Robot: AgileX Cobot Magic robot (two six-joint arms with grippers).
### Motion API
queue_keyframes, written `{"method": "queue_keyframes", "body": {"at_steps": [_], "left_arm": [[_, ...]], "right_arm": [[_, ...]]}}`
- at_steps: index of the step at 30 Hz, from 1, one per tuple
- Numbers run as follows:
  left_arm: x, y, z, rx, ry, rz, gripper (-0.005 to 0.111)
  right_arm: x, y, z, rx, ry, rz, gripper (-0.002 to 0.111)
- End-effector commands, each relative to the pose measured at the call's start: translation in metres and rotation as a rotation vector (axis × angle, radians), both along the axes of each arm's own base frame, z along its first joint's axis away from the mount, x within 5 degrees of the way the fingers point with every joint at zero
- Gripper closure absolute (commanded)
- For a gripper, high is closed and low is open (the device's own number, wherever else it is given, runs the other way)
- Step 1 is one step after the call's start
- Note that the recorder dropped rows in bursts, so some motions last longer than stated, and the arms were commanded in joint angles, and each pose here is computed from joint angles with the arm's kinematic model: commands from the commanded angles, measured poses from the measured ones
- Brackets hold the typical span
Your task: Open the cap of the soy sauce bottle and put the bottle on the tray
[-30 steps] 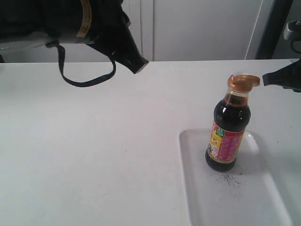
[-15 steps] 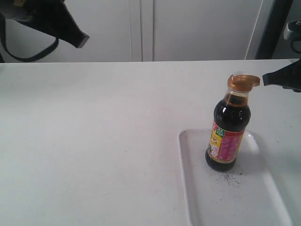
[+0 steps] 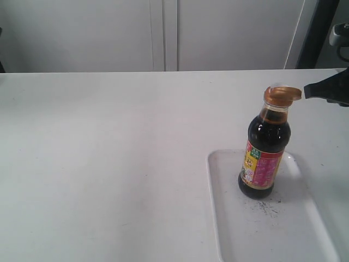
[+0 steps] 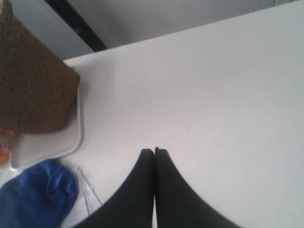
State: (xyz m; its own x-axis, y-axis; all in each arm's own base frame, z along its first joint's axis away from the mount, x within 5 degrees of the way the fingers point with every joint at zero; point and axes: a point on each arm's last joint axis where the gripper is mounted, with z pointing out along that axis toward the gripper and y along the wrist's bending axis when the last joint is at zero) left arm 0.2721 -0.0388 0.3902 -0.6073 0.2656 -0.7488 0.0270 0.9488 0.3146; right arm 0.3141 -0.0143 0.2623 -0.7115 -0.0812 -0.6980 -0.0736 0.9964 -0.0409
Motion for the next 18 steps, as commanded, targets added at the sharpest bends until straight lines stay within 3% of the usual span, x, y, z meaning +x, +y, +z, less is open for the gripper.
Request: {"method": "queue_keyframes", "body": {"at_steps": [1, 3, 6, 8, 13, 18], "left_arm": [[-0.009, 0.035, -0.009, -0.058, 0.143, 0.136, 0.107], [-0.016, 0.045, -0.017, -0.079, 0.26, 0.16, 0.107], [-0.028, 0.045, -0.028, -0.163, 0.466, 0.064, 0.107], [-0.033, 0.043, -0.03, -0.171, 0.532, 0.022, 0.107], [-0.039, 0.044, -0.026, -0.118, 0.527, -0.029, 0.107], [-0.051, 0.043, -0.037, -0.12, 0.37, -0.045, 0.107]], "right_arm": [[0.0, -0.002, -0.001, 0.006, -0.002, -0.01, 0.108], [0.001, -0.001, 0.0, 0.006, -0.015, -0.012, 0.108], [0.002, 0.001, 0.002, -0.026, -0.044, 0.022, 0.108], [0.001, 0.001, 0.006, -0.033, -0.064, 0.024, 0.108], [-0.005, 0.011, 0.03, -0.046, -0.12, 0.068, 0.108], [-0.022, 0.033, 0.053, -0.079, -0.039, 0.22, 0.108]]}}
